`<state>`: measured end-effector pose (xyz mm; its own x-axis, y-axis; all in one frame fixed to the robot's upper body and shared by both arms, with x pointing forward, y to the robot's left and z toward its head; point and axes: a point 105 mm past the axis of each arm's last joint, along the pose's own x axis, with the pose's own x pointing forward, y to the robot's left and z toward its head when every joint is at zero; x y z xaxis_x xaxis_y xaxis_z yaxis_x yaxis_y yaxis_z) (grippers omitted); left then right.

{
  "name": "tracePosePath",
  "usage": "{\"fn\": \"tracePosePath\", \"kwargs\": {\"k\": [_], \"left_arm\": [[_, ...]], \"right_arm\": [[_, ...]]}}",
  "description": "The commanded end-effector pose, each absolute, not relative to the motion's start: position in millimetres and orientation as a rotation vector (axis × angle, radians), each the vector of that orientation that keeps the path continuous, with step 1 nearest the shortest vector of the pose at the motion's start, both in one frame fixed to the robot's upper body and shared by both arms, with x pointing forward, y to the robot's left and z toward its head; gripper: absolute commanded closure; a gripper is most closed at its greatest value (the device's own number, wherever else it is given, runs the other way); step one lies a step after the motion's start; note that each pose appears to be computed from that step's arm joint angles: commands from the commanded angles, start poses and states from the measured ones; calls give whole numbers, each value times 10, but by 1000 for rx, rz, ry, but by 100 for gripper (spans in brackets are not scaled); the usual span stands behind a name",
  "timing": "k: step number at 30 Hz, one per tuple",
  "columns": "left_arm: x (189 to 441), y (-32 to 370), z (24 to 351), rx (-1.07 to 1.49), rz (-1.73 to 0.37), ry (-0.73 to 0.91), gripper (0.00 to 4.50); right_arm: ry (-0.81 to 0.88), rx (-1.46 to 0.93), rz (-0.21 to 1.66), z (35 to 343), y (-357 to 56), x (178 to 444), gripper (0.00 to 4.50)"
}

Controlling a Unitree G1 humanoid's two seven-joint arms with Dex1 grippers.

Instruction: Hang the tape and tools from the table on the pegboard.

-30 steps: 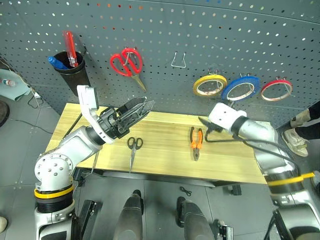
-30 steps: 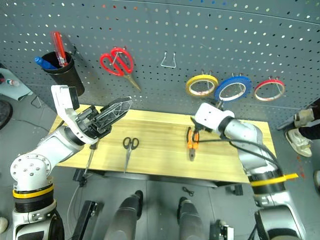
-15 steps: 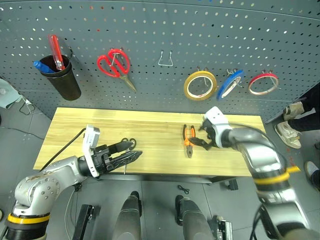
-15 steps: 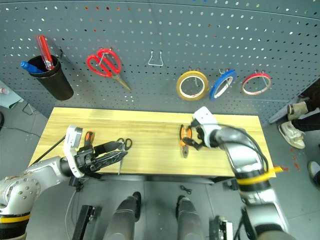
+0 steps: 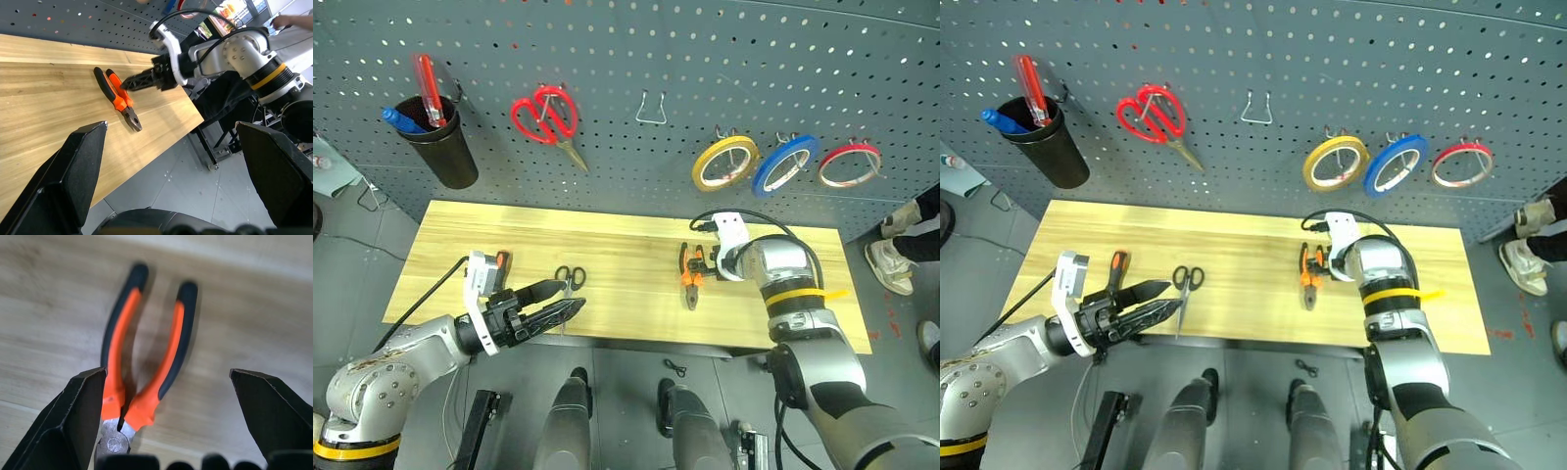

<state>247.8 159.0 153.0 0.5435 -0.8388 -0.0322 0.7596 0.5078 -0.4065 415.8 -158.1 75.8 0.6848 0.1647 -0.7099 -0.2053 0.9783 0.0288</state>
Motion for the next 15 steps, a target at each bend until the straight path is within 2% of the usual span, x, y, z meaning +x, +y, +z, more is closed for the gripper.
{"fn": "tracePosePath", "kwargs": {"k": [1, 15], "left_arm": [[2421, 1550, 1611, -360, -991, 209, 0], [2401, 1521, 1683, -377, -977, 194, 0]], "right_arm": [[753, -37, 197, 850, -1548, 4234, 3], [782, -48, 179, 631, -1508, 4267, 3]]}}
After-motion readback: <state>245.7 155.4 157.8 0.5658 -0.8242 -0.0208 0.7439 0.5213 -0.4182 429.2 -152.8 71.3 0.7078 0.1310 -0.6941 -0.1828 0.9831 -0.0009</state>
